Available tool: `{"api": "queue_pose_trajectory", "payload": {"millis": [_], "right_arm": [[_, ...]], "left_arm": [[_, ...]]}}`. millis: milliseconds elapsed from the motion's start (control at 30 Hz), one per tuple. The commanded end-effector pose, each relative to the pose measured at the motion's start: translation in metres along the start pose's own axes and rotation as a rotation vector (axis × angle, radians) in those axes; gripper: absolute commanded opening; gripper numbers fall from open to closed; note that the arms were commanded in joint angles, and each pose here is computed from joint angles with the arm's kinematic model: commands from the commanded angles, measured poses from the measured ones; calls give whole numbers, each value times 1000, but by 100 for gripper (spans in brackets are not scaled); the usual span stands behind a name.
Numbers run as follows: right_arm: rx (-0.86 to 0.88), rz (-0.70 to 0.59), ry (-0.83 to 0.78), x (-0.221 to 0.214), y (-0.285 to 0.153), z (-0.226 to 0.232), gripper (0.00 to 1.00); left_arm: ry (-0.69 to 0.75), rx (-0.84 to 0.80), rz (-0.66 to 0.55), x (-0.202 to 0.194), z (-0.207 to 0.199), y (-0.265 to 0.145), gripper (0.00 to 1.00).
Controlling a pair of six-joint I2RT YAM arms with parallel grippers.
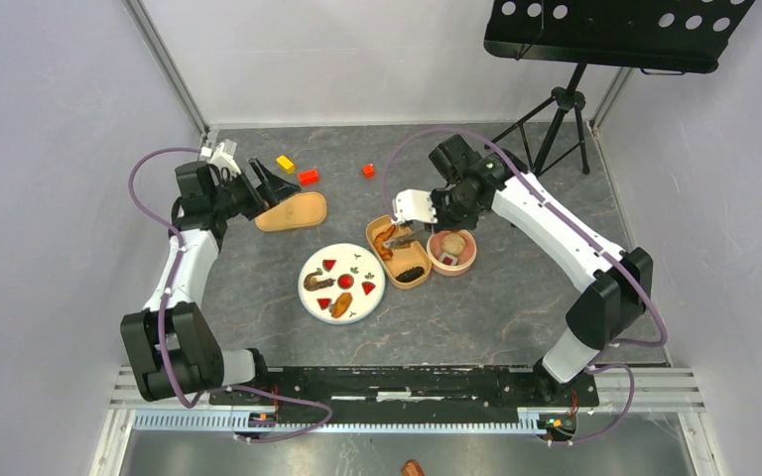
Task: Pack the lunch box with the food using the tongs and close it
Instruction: Place the fake food in the packing box.
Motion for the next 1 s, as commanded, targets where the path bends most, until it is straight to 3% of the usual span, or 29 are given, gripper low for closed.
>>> {"api": "queue_pose_trajectory", "payload": {"millis": [0,433,633,767,967], "right_arm": [[-8,1,-28,-8,4,8,10],[5,42,-91,-18,27,4,14],[43,49,-130,-21,27,11,28],[43,36,-143,-18,19,11,44],[19,-38,-142,0,0,-1,45]], "left_arm": [[7,-60,-27,16,-19,3,98],[23,-51,-27,14,-18,2,98],[26,-51,-27,14,-18,2,98],[26,-49,-25,13,-18,3,98],[26,-48,-12,10,-16,2,98]]}}
Point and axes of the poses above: each gripper's point midway between its finger pads, its own y axis out along the fingers, its own z axis along the line the jaws close on, x = y × z, the point moved 3 cm from there along -y, back along the fingers, and after that the axes turned 7 degrees about -y, right-handed, at the moved point
